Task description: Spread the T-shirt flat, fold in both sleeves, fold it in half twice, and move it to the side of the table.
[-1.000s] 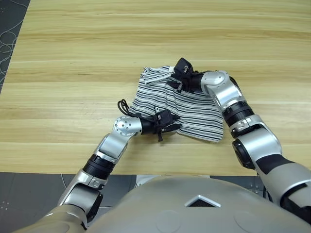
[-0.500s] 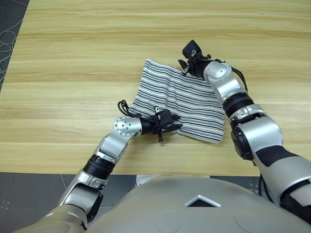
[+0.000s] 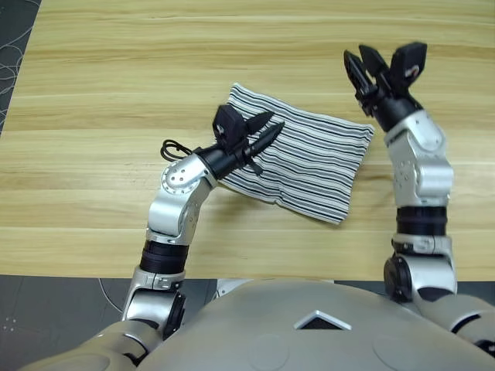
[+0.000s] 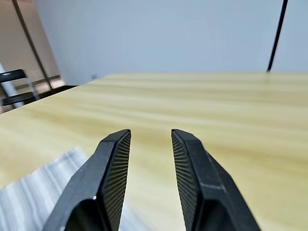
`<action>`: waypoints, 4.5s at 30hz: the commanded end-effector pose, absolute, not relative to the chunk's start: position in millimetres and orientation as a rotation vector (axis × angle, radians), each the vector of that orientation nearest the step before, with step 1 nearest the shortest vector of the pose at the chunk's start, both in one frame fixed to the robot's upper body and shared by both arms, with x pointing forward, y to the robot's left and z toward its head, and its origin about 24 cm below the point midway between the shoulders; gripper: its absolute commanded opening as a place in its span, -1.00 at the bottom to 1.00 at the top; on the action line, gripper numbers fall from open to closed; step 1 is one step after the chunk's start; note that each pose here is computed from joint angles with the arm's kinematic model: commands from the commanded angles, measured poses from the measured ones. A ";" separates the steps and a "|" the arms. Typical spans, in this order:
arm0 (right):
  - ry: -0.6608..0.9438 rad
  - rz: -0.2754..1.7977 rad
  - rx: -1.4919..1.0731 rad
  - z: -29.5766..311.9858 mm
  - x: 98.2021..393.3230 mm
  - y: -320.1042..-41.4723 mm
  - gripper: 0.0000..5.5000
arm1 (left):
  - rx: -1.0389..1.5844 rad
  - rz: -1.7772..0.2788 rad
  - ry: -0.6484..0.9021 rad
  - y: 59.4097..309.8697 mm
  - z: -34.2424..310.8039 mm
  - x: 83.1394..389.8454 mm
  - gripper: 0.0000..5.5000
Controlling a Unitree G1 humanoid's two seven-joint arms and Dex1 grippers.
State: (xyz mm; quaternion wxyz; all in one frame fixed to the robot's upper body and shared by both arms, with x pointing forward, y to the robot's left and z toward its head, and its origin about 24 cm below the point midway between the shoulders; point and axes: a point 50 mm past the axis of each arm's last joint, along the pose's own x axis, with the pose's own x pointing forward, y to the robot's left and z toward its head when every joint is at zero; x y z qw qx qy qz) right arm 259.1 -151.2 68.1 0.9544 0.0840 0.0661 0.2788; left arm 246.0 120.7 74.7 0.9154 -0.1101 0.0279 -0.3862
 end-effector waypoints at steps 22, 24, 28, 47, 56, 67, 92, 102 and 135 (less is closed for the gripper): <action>0.811 0.807 -0.409 12.9 200.1 -247.2 -0.43 | -0.216 -0.694 -0.006 122.1 85.6 277.5 -0.49; 0.784 0.820 -0.414 17.3 205.2 -247.0 -0.43 | -0.211 -0.692 -0.006 123.2 84.7 276.7 -0.49; 0.442 0.764 -0.238 57.2 235.5 -229.0 -0.43 | -0.202 -0.689 -0.002 125.7 82.3 274.0 -0.49; 0.373 0.169 0.611 63.3 200.9 -234.5 -0.20 | 0.268 -0.821 0.276 87.8 11.0 263.7 -0.49; 0.502 -0.087 0.492 32.5 173.1 -231.8 0.12 | 0.253 -0.807 0.264 87.9 8.6 259.3 -0.49; 0.589 -0.141 0.448 10.9 161.0 -226.2 0.12 | 0.240 -0.796 0.255 91.2 9.6 255.4 -0.49; 0.642 -0.079 0.684 -3.6 203.6 -201.4 -0.40 | 0.251 -0.812 0.242 95.5 12.5 253.1 -0.49; 0.569 -0.048 0.667 -2.5 227.5 -198.6 -0.94 | 0.246 -0.812 0.236 97.2 13.9 250.9 -0.49; 0.044 0.505 0.094 52.7 242.2 -129.7 -0.95 | 0.231 -0.798 0.511 118.5 -29.5 179.8 -0.49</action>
